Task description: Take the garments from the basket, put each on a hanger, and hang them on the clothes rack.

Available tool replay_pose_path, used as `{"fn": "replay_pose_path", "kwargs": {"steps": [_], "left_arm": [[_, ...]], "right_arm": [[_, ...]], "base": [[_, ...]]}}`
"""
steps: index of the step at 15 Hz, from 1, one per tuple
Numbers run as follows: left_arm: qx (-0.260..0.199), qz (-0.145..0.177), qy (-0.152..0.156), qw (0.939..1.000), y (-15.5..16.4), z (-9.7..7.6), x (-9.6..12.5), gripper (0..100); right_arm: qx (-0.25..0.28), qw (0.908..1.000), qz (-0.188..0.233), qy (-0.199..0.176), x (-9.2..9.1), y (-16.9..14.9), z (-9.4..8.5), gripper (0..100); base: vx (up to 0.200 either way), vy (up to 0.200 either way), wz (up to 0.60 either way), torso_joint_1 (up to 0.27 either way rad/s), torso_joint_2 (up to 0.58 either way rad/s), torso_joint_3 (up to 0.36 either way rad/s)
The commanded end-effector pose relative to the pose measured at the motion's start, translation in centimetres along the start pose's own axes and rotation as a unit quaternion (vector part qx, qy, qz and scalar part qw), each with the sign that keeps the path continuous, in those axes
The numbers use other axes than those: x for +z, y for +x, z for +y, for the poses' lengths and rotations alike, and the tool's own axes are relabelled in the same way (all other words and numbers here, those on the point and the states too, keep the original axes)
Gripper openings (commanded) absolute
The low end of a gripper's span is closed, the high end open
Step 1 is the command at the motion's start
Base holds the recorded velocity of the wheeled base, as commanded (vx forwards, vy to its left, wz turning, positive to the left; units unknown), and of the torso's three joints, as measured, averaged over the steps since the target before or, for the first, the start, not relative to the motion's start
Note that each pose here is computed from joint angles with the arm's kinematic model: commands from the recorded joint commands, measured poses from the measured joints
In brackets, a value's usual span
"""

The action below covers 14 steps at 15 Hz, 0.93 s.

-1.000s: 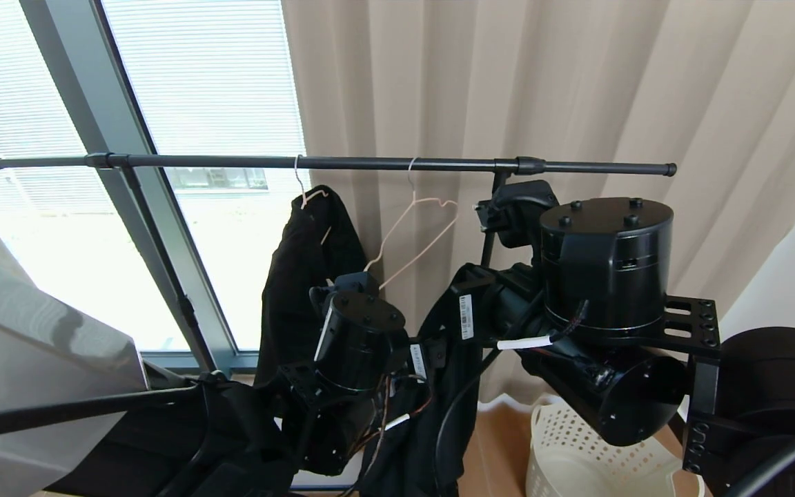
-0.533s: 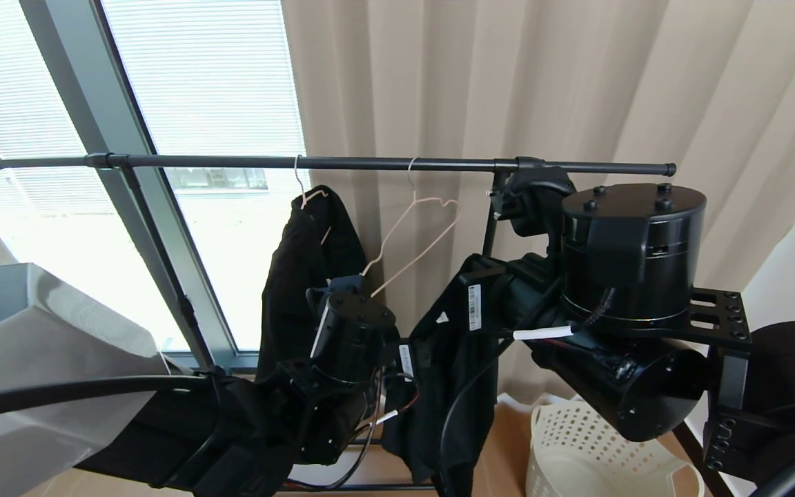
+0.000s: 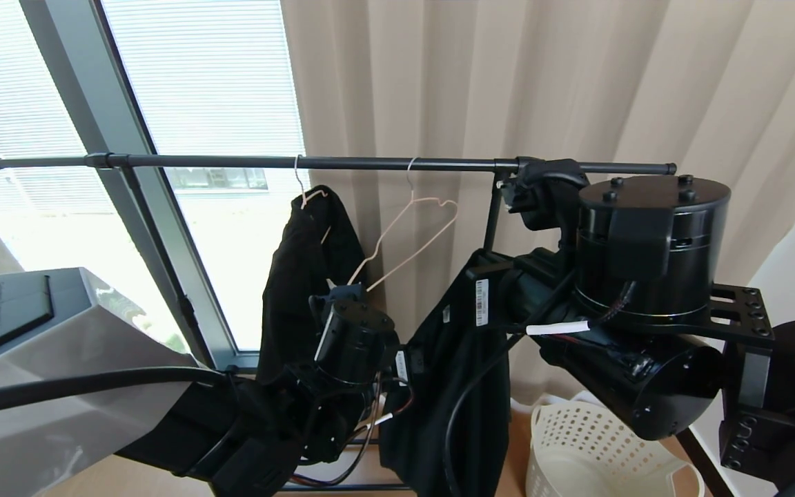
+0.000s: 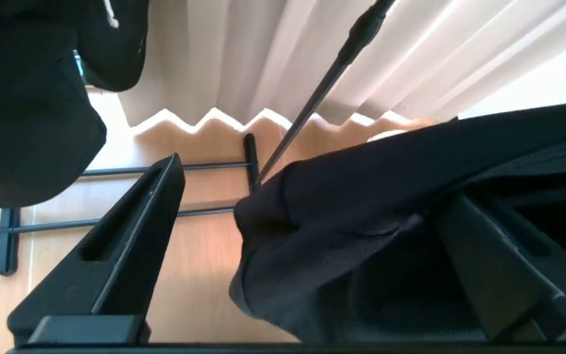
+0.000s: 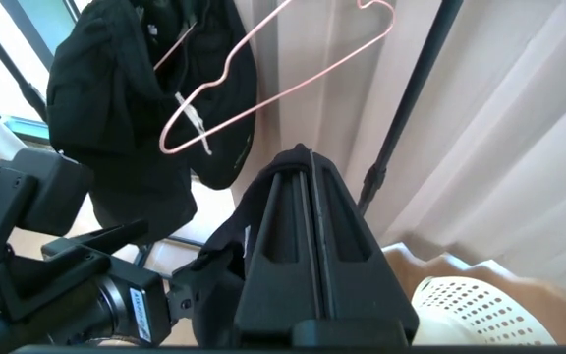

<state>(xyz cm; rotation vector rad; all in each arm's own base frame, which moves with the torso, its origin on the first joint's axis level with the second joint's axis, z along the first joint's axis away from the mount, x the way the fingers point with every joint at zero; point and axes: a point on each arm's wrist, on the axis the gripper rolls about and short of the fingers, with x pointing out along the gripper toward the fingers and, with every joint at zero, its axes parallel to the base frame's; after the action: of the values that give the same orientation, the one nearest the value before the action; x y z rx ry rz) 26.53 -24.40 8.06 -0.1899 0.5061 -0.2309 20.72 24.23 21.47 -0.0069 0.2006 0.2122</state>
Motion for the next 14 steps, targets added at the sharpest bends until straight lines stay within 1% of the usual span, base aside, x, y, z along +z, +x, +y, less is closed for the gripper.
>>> {"fn": "replay_pose_path", "kwargs": {"steps": [1,5,6,10,13,14], "left_arm": [[0.003,0.004,0.003,1.0,0.3,0.1,-0.3,100],[0.007,0.004,0.003,1.0,0.3,0.2,-0.4,100],[0.007,0.004,0.003,1.0,0.3,0.2,-0.4,0],[0.01,0.002,0.009,0.9999,0.0,0.2,-0.4,0],[0.002,-0.012,0.005,0.9999,-1.1,0.1,0.6,0],[-0.004,-0.023,0.0,0.9997,-1.8,0.1,1.4,0]], "right_arm": [[0.0,1.0,-0.004,0.003,0.3,-0.3,-0.2,0],[-0.02,0.9997,-0.009,0.008,0.6,0.0,-0.8,0],[-0.022,0.9997,-0.009,0.008,0.6,0.0,-0.9,0],[-0.046,0.9988,-0.01,0.012,0.5,1.4,-1.9,0],[-0.072,0.9973,-0.003,0.008,-0.4,3.5,-2.8,0],[-0.079,0.9968,0.004,0.002,-0.9,4.0,-3.0,0]], "base": [[0.0,0.0,0.0,0.0,0.0,0.0],[0.0,0.0,0.0,0.0,0.0,0.0],[0.0,0.0,0.0,0.0,0.0,0.0],[0.0,0.0,0.0,0.0,0.0,0.0],[0.0,0.0,0.0,0.0,0.0,0.0],[0.0,0.0,0.0,0.0,0.0,0.0]]}}
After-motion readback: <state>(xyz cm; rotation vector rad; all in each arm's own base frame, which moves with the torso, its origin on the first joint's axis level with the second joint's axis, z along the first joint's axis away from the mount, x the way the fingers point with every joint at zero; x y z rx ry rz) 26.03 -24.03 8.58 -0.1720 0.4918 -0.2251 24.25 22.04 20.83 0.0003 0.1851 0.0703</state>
